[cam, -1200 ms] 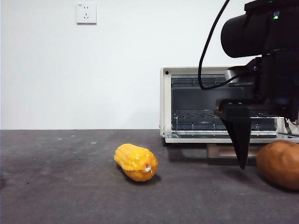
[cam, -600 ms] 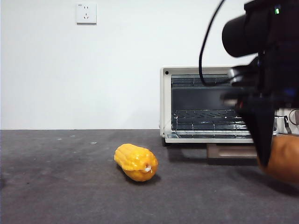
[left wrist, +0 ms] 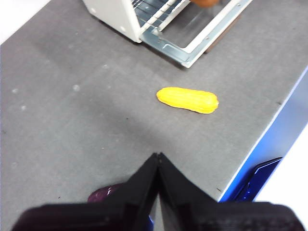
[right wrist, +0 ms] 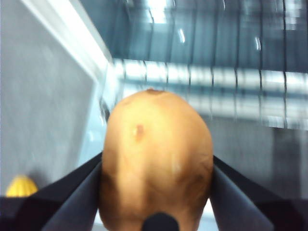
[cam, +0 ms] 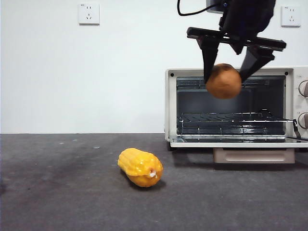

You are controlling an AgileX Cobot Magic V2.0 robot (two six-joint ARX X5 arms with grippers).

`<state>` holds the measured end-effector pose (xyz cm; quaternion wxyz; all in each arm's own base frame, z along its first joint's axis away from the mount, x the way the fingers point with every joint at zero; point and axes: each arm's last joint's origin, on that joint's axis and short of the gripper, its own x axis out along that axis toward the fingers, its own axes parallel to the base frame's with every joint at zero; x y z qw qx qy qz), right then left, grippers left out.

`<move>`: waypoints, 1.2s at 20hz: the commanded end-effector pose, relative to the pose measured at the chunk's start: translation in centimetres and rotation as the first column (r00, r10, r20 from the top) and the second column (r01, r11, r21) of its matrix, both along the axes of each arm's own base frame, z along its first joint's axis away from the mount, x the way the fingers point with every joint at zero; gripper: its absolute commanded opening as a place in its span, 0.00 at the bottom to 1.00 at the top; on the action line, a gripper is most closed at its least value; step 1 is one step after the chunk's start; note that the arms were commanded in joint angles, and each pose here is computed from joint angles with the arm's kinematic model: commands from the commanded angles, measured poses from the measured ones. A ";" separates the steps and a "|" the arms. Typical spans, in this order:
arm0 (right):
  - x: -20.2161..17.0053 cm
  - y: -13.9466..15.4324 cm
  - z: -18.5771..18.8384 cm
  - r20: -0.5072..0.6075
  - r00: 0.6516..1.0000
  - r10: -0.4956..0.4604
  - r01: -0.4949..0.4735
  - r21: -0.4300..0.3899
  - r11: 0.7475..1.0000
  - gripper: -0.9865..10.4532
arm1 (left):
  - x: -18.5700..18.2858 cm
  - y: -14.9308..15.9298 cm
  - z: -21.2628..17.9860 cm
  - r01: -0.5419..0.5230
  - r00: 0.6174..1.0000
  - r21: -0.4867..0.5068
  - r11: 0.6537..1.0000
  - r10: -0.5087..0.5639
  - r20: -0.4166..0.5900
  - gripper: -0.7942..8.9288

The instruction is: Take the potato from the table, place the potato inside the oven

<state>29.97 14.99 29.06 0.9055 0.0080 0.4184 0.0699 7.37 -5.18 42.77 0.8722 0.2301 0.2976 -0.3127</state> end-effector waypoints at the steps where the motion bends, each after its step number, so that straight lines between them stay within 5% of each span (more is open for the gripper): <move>1: 1.2 0.0 -1.0 0.016 1.000 -0.014 0.014 -0.008 1.000 0.15 | 0.1 0.0 -0.2 -0.009 1.000 -0.004 1.000 0.009 -0.002 0.07; 11: 6.0 -2.1 -4.8 0.033 0.988 -0.152 0.149 0.063 0.987 0.18 | 0.4 -0.2 -0.2 -0.021 1.000 0.012 1.000 0.021 -0.003 0.07; 24: 8.0 -2.7 -5.7 0.094 0.975 -0.200 0.192 0.086 0.978 0.26 | 2.5 -1.7 -0.9 -0.012 0.998 0.067 0.998 0.016 -0.066 0.07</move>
